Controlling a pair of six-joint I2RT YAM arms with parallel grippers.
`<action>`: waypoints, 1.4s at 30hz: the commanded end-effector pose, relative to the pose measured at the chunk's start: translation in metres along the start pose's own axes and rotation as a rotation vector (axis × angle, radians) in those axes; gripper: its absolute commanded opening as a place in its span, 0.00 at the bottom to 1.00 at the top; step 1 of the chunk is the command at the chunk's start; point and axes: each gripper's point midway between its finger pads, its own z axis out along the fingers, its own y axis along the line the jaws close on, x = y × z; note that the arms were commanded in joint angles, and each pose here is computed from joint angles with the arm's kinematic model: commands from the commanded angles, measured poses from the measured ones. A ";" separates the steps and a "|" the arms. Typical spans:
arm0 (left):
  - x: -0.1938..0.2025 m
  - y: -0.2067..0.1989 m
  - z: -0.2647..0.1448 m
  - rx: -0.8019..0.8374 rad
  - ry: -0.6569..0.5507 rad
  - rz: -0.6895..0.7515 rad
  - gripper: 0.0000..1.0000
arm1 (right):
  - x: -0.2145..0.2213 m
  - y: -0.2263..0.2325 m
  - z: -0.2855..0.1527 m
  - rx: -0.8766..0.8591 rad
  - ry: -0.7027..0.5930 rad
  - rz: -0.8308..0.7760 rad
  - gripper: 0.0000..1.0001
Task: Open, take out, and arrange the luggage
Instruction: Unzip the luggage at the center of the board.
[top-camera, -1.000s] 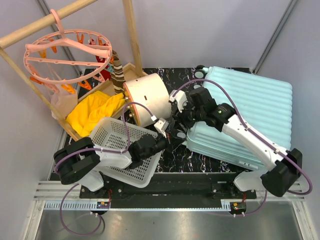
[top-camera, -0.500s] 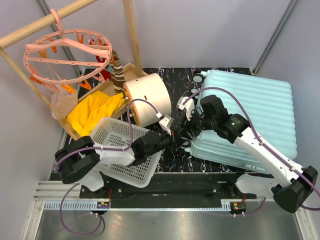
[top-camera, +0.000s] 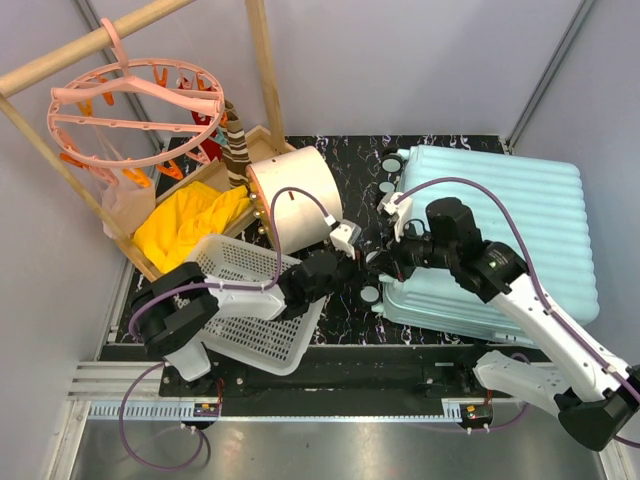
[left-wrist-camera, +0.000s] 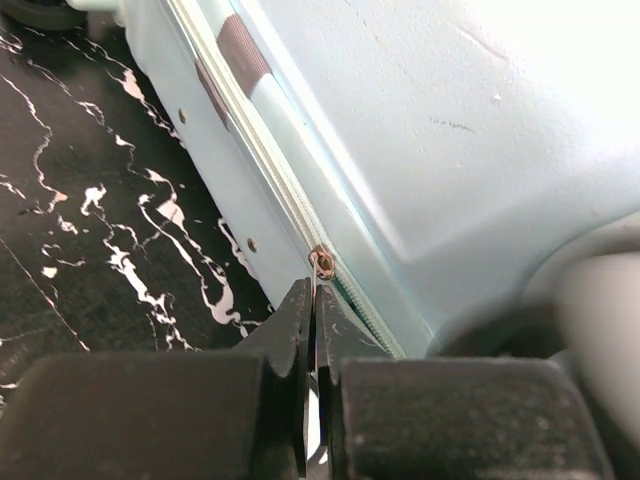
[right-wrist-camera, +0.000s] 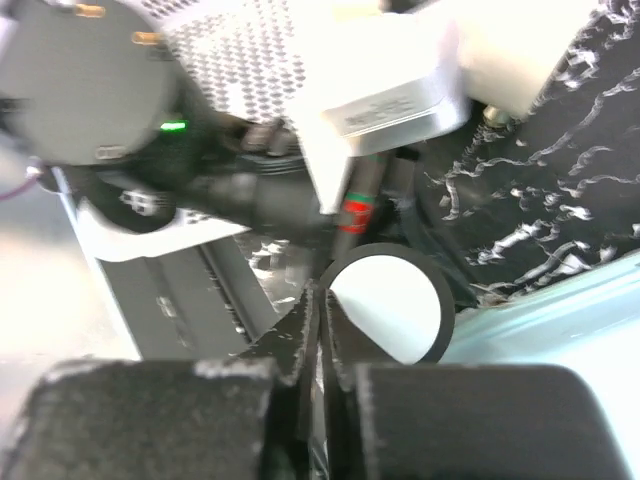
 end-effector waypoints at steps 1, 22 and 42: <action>-0.069 0.032 0.013 -0.138 -0.202 0.026 0.00 | -0.005 0.030 -0.013 -0.108 -0.003 0.107 0.00; -0.067 0.026 0.019 0.009 -0.165 0.025 0.00 | -0.025 -0.001 -0.031 0.101 -0.027 0.031 0.78; -0.066 0.029 0.010 0.148 -0.046 0.101 0.00 | 0.005 0.002 0.037 0.091 0.248 -0.259 0.92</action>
